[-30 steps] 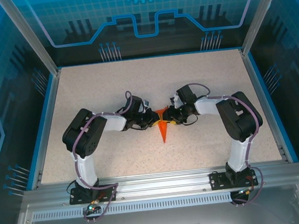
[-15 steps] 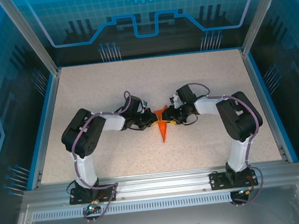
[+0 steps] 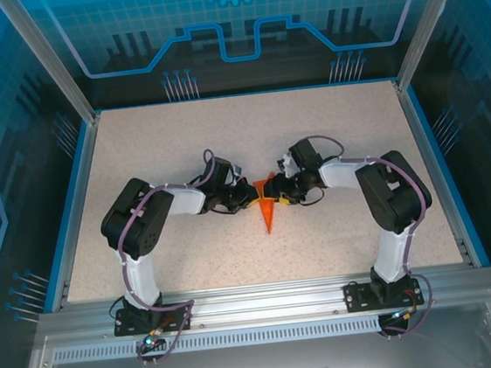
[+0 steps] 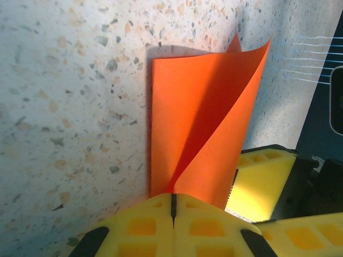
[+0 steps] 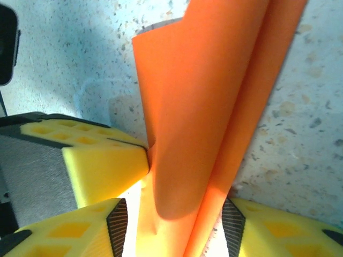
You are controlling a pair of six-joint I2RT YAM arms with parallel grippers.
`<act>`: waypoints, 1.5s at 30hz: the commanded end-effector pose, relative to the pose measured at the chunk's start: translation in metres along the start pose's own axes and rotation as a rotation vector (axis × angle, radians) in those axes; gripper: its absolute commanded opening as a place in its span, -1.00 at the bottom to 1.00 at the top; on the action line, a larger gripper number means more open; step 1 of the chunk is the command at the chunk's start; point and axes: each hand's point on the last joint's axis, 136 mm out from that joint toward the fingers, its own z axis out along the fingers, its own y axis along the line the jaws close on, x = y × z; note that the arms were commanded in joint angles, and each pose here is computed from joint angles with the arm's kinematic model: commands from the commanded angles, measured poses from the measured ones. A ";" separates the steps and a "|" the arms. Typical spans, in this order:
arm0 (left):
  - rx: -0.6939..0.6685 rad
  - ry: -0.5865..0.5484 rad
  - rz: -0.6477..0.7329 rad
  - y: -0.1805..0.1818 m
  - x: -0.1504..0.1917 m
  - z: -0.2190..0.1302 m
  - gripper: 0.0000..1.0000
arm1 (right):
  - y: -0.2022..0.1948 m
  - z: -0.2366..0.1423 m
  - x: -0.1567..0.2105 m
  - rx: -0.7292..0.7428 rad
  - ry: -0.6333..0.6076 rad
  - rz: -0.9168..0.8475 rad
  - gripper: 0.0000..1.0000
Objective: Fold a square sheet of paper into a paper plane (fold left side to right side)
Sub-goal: Fold the wing for the fifth time at the center of the table.
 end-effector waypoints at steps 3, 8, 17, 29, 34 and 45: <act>-0.023 0.006 -0.007 0.013 -0.002 0.003 -0.93 | -0.013 -0.017 0.008 0.084 -0.019 -0.026 0.12; -0.034 0.000 -0.005 0.015 -0.001 0.002 -0.94 | 0.001 -0.034 0.006 0.030 -0.061 -0.042 -0.02; -0.047 -0.007 -0.007 0.018 0.000 0.000 -0.96 | 0.035 -0.020 -0.001 -0.084 -0.047 -0.069 -0.24; -0.062 -0.014 -0.010 0.024 0.002 -0.003 -1.00 | 0.028 0.003 -0.002 -0.064 -0.017 -0.065 -0.25; -0.077 -0.025 -0.012 0.028 0.003 -0.005 -1.00 | 0.023 0.008 0.000 -0.053 -0.004 -0.060 -0.25; -0.097 -0.036 -0.014 0.032 0.002 -0.006 -1.00 | 0.010 0.015 0.004 0.002 0.022 -0.053 -0.24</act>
